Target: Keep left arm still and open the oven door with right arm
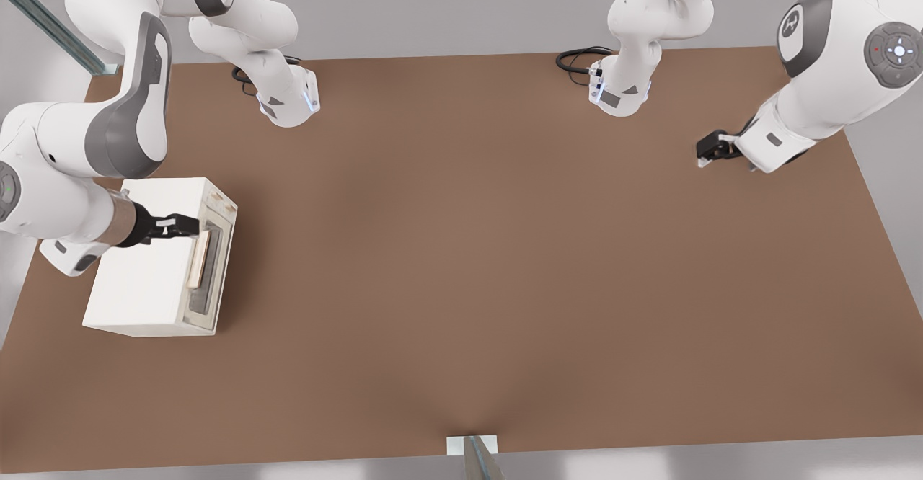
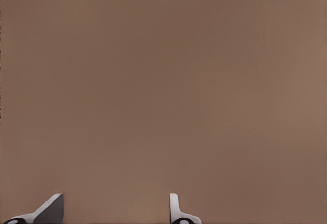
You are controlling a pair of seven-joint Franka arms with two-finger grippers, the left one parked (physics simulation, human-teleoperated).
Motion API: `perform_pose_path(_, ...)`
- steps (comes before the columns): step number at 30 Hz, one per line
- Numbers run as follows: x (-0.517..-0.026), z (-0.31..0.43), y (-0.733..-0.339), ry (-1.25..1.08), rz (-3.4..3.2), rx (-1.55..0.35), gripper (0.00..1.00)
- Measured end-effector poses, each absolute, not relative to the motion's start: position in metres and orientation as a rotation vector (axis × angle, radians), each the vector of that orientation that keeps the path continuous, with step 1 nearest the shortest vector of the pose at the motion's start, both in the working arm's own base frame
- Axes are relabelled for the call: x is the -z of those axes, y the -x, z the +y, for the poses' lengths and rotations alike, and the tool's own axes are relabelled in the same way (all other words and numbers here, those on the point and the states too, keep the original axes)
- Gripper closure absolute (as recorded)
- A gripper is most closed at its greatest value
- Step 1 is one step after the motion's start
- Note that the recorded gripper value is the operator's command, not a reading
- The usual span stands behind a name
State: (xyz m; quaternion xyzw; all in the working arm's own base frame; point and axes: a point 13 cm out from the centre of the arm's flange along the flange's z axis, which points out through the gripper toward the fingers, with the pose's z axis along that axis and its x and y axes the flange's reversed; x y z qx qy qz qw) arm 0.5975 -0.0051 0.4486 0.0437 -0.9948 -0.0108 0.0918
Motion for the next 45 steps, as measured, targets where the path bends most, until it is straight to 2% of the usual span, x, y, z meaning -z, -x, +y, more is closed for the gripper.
perform_pose_path(2,-0.438,-0.004,-0.601,-0.144,-2.945,0.019,0.0)
perform_pose_path(3,-0.416,0.01,-0.605,-0.189,-2.906,-0.021,0.2)
perform_pose_path(4,-0.392,0.042,-0.61,-0.286,-2.856,-0.114,0.79)
perform_pose_path(6,-0.35,0.098,-0.618,-0.442,-2.745,-0.364,0.79)
perform_pose_path(8,-0.329,0.122,-0.616,-0.501,-2.637,-0.588,0.79)
perform_pose_path(11,-0.312,0.097,-0.618,-0.437,-2.525,-0.845,0.79)
perform_pose_path(14,-0.311,0.054,-0.614,-0.339,-2.459,-0.999,0.79)
perform_pose_path(16,-0.3,0.033,-0.594,-0.301,-2.403,-1.033,0.79)
perform_pose_path(19,-0.284,-0.009,-0.592,-0.23,-2.398,-1.08,0.79)
perform_pose_path(35,-0.233,-0.049,-0.574,-0.141,-2.437,-1.146,0.79)
perform_pose_path(45,-0.224,-0.067,-0.57,-0.082,-2.425,-1.184,0.79)
